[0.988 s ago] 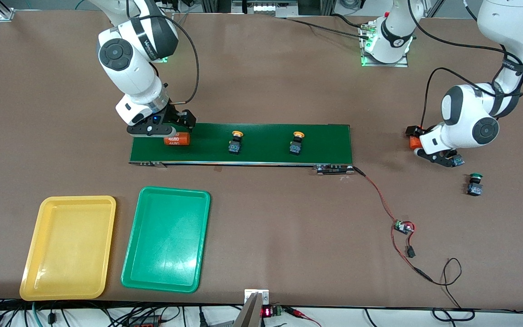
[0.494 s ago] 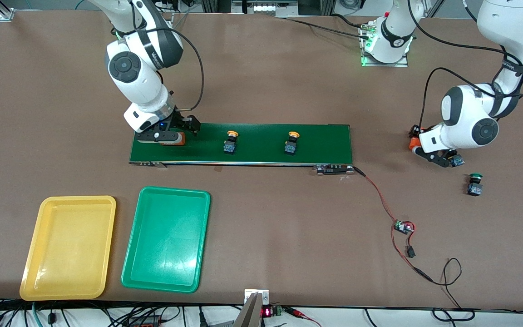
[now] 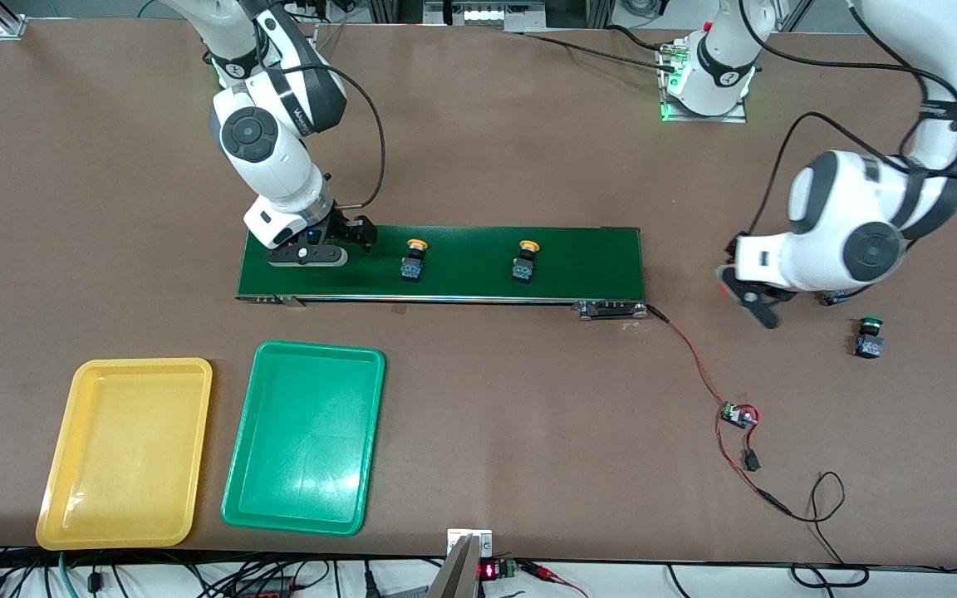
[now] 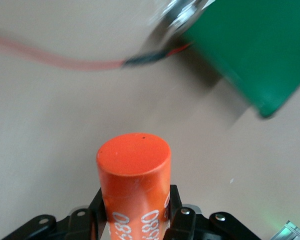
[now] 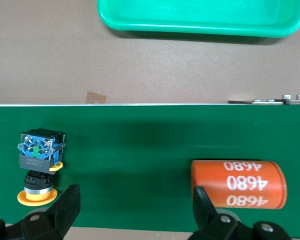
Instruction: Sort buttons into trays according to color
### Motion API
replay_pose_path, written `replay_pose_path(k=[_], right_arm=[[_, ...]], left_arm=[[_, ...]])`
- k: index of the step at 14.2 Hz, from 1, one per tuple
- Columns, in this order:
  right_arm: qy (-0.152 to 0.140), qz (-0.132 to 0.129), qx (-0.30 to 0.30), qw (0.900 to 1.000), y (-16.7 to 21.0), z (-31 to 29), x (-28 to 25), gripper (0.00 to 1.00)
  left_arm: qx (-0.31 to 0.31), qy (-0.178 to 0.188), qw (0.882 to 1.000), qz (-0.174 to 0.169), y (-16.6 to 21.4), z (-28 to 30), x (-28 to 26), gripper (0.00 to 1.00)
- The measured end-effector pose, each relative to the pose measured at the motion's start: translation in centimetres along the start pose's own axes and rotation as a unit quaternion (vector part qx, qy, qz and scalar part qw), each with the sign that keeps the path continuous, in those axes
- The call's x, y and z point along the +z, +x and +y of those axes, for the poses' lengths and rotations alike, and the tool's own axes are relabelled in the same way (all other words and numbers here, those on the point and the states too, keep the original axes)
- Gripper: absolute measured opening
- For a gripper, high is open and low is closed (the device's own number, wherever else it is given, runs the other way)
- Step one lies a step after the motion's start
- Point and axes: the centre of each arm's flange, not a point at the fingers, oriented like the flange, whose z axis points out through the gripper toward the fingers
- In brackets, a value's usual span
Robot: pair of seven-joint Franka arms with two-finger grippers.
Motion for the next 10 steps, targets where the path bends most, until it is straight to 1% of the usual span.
replay_pose_path(k=[3,5,8,10], right_arm=[[-0.001,-0.002,-0.002,1.0,-0.1,-0.2,0.4,1.0],[-0.001,-0.003,-0.002,1.0,-0.1,-0.1,0.6,1.0],[-0.001,-0.003,-0.002,1.0,0.0,-0.2,0.9,1.0],[0.0,-0.003,-0.002,1.0,0.0,-0.2,1.1,1.0]], left_arm=[[0.07,0.0,0.998,-0.003,4.7,4.7,0.7,0.5],[0.112,0.008,0.994,0.006,7.8,7.8,1.4,0.5],[0.177,0.017,0.984,0.023,11.8,11.8,3.6,0.5],[0.21,0.019,0.977,0.034,13.5,13.2,5.1,0.5]])
